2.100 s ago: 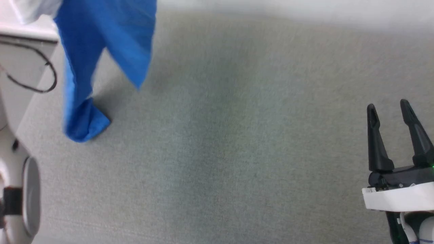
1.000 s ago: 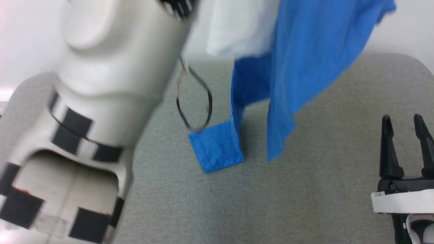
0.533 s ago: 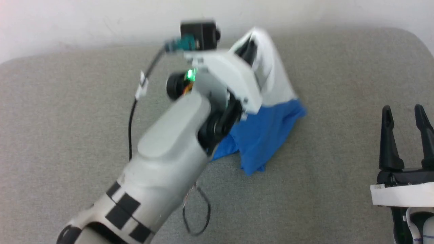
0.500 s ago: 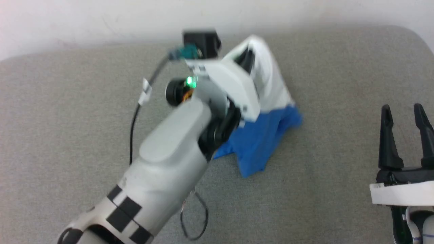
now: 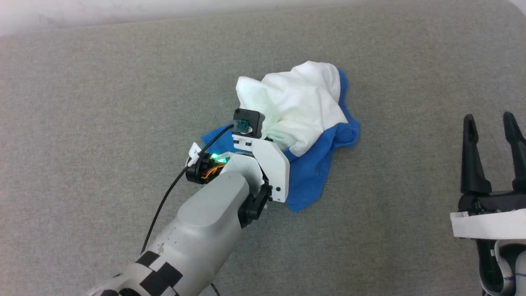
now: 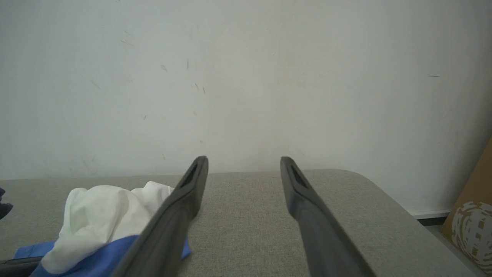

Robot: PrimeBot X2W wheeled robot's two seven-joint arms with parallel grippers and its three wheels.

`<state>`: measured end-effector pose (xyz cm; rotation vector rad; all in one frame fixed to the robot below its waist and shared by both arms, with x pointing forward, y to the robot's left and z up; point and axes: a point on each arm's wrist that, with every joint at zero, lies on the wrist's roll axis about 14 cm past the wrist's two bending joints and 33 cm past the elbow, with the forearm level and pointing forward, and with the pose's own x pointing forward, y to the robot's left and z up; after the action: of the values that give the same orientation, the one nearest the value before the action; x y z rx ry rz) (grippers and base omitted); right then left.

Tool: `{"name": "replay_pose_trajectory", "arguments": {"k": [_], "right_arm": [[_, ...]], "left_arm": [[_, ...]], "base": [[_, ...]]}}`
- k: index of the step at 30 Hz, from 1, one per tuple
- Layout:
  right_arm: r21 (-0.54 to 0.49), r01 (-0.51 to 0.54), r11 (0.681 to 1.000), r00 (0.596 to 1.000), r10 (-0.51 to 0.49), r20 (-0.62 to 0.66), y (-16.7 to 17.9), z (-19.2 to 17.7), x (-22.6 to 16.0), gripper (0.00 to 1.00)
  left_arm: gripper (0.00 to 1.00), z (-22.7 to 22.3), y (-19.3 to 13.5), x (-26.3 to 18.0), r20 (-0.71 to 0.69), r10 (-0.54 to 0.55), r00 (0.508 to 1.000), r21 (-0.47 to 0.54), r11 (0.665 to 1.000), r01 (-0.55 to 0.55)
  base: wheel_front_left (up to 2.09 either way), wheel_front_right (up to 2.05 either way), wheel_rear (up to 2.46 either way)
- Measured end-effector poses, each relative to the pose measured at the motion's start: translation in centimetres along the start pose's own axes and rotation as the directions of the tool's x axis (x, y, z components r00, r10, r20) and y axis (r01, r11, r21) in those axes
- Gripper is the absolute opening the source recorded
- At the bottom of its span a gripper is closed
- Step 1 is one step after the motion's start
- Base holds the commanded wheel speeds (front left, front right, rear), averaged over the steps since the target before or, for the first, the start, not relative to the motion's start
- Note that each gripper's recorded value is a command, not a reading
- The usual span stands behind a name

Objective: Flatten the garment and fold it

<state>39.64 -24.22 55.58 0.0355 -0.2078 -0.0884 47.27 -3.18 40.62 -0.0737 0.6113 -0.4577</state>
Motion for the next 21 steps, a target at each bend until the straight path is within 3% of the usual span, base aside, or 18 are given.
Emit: {"name": "replay_pose_trajectory", "arguments": {"k": [1,2,7,11,15,21], "right_arm": [[-0.002,0.001,1.0,1.0,-0.001,-0.002,-0.1,-0.1,0.0,1.0],[-0.001,-0.001,1.0,1.0,0.001,-0.005,0.0,-0.2,0.1,1.0],[0.014,-0.02,1.0,1.0,0.02,-0.004,0.7,-0.2,0.2,1.0],[0.029,-0.038,0.999,0.999,0.038,0.018,1.6,0.6,0.0,1.0],[0.038,-0.051,0.998,0.998,0.05,0.022,2.2,1.2,-0.9,1.0],[0.047,-0.07,0.996,0.997,0.068,0.032,2.9,2.2,-2.3,1.0]], "left_arm": [[0.29,0.2,0.0,0.0,0.013,0.001,1.0,-0.005,1.0,-0.001],[1.0,0.3,0.0,0.0,0.025,0.002,1.0,-0.008,1.0,-0.002],[1.0,3.1,0.3,-1.0,0.152,0.011,0.988,-0.028,1.0,-0.007],[1.0,7.4,0.0,-3.2,0.318,0.0,0.948,-0.067,0.998,0.022],[1.0,12.1,1.4,-7.3,0.518,0.019,0.855,-0.076,0.997,0.024],[1.0,13.9,6.3,-15.2,0.678,0.136,0.722,-0.076,0.99,-0.116]], "base": [[0.0,0.0,0.0],[0.0,0.0,0.0],[0.0,0.0,0.0],[0.0,0.0,0.0],[0.0,0.0,0.0],[0.0,0.0,0.0]]}}
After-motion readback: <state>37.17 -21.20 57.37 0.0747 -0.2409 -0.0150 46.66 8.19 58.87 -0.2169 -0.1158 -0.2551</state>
